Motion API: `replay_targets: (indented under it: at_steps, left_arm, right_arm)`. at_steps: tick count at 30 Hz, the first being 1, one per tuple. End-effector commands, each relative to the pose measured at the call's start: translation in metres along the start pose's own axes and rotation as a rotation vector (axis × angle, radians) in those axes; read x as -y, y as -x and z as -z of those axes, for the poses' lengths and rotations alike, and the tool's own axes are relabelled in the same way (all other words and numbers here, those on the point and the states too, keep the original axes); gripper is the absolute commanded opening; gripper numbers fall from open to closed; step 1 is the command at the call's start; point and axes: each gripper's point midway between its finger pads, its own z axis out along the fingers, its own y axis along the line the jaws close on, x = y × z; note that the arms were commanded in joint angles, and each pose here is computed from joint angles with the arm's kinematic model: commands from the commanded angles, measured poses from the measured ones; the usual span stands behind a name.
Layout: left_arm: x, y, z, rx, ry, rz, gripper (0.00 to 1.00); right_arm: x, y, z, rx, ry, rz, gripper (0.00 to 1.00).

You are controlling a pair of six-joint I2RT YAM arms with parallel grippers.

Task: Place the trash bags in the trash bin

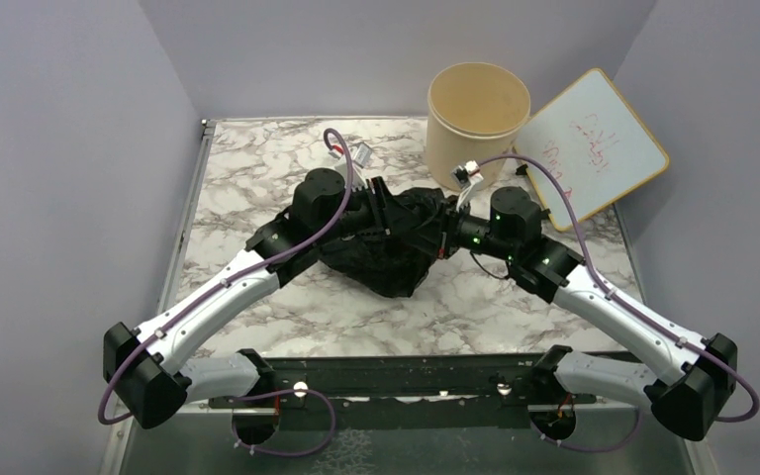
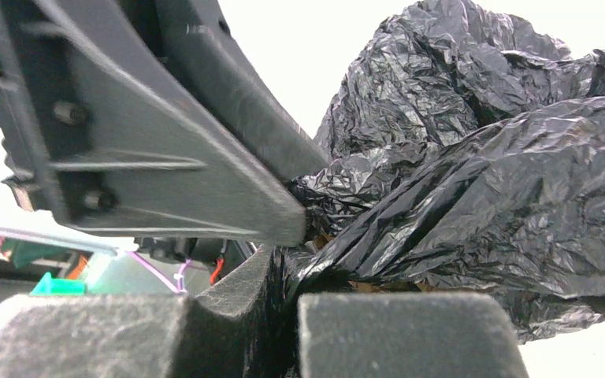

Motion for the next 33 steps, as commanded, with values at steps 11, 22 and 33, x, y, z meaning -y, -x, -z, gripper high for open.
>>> replay_targets:
  at_steps: [11,22,33]
  left_arm:
    - [-0.004,-0.028,0.026,-0.333,0.033,-0.301,0.57]
    - [0.036,-0.033,0.015,-0.335,-0.201,-0.192,0.52]
    - [0.037,-0.035,0.017,-0.33,-0.221,-0.199,0.0]
  right_arm:
    - [-0.022,-0.036,0.024,-0.001,0.277,0.365,0.04]
    - [-0.033,-0.059,0.039,-0.078,0.387,0.42,0.04]
    - [-0.008,-0.029,0.032,0.03,0.165,0.367,0.08]
